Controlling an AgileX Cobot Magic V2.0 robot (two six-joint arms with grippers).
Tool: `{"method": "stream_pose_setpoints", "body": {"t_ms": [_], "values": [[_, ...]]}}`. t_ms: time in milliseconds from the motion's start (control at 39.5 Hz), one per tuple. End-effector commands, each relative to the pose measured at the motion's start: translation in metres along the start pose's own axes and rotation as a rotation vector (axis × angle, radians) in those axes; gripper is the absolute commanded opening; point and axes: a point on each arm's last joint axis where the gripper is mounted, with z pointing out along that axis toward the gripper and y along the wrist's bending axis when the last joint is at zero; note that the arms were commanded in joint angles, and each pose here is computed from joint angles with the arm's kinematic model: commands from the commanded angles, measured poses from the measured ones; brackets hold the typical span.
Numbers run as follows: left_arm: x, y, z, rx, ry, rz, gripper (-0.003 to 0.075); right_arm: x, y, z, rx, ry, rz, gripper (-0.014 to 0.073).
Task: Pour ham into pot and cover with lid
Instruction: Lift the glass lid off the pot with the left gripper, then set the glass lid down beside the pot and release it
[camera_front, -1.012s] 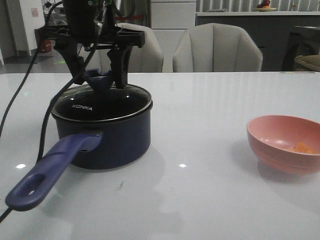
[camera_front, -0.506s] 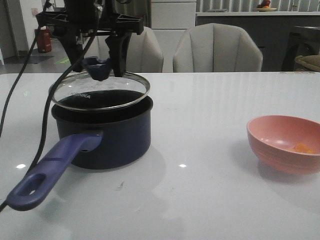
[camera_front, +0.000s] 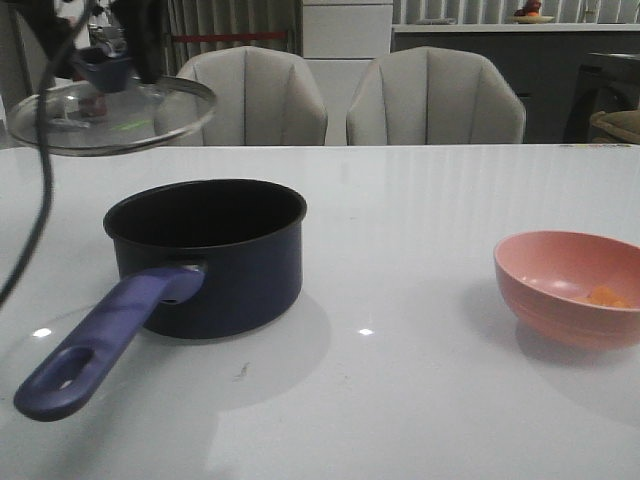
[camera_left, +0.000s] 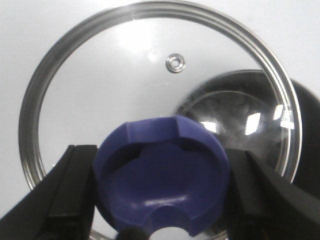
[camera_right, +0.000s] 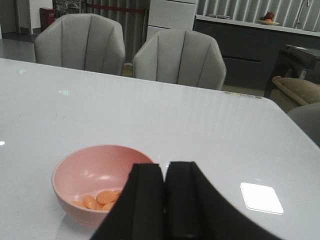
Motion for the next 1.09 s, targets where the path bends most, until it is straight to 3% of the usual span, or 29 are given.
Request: {"method": "stream_pose_setpoints", "body": {"t_ms": [0,278,430,582,1062], "values": [[0.003,0.033,-0.041,0.002,-0.107,-0.044,0.0152,-0.01,-0.001,-0.002,0.013,-0.099,-0.016,0.0132],[0.036,0.108,-0.007,0.005,-0.065,-0.197,0.0152,-0.01,-0.001,-0.002,0.013,-0.099,-0.016,0.0132],[0.054,0.131,0.021,-0.029,-0.032,-0.211,0.0152,-0.01,-0.001,-0.002,0.013,-0.099,-0.016,0.0132],[0.066,0.14,0.045,-0.042,-0.047,-0.229,0.0153,-0.01,-0.001,-0.002,0.013,-0.099,-0.016,0.0132],[0.076,0.141,0.12,-0.008,0.109,-0.238,0.0185,-0.01,-0.001,-0.002,0.012,-0.098,-0.016,0.0132]]}}
